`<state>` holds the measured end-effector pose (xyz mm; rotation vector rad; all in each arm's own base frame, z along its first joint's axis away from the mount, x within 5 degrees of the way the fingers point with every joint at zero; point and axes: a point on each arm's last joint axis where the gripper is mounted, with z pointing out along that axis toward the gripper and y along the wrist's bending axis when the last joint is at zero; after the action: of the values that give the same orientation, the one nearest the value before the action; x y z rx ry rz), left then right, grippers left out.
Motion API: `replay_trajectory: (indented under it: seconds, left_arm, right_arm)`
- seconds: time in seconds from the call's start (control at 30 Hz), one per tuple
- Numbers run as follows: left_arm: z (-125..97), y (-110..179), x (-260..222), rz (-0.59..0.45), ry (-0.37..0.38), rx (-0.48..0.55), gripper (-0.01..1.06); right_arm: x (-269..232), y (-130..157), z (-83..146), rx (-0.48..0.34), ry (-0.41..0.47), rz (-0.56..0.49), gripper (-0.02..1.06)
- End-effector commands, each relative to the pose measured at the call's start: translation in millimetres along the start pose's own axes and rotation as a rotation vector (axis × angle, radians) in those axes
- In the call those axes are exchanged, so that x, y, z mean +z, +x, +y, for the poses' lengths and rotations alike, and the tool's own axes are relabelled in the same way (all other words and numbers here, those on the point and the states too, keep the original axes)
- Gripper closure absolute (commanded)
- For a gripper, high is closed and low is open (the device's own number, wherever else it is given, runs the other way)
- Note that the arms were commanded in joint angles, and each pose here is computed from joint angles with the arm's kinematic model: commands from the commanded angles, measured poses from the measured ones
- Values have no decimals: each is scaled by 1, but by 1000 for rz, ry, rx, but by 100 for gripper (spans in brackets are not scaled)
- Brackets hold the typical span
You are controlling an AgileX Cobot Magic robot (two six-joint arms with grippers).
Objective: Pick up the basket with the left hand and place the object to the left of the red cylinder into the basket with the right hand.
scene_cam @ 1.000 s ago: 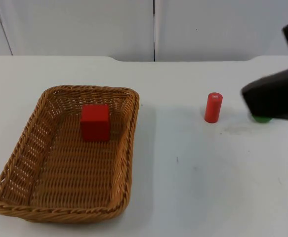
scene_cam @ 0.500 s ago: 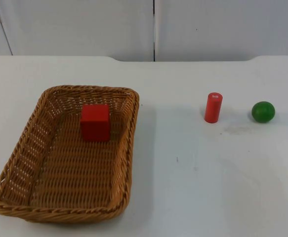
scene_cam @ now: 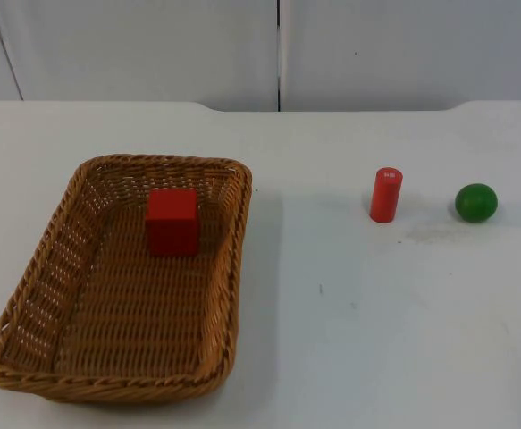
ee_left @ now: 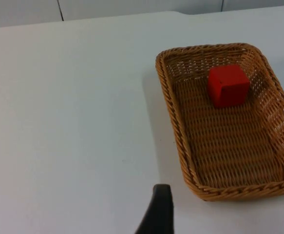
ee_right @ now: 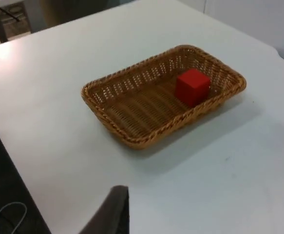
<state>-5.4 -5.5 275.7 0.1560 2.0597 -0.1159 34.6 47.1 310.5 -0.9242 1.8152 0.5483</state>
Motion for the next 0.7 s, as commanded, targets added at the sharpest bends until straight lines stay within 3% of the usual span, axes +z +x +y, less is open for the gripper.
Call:
replay_trajectory:
  seconds: [0.0, 0.17, 0.27, 0.53, 0.67]
  left_arm:
    - [1, 1, 0, 1, 0, -1, 32]
    - [1, 1, 0, 1, 0, -1, 16]
    - [1, 1, 0, 1, 0, -1, 0]
    - [1, 1, 0, 1, 0, -1, 0]
    - [1, 1, 0, 1, 0, -1, 0]
  right_arm:
    - [-5, 5, 0, 16, 11, 11, -1]
    - [-14, 14, -1, 47, 32, 49, -1]
    - [-21, 20, 0, 63, 36, 62, -1]
    - [-34, 32, 0, 69, 57, 76, -1]
    - [-45, 44, -3, 100, 108, 96, -1]
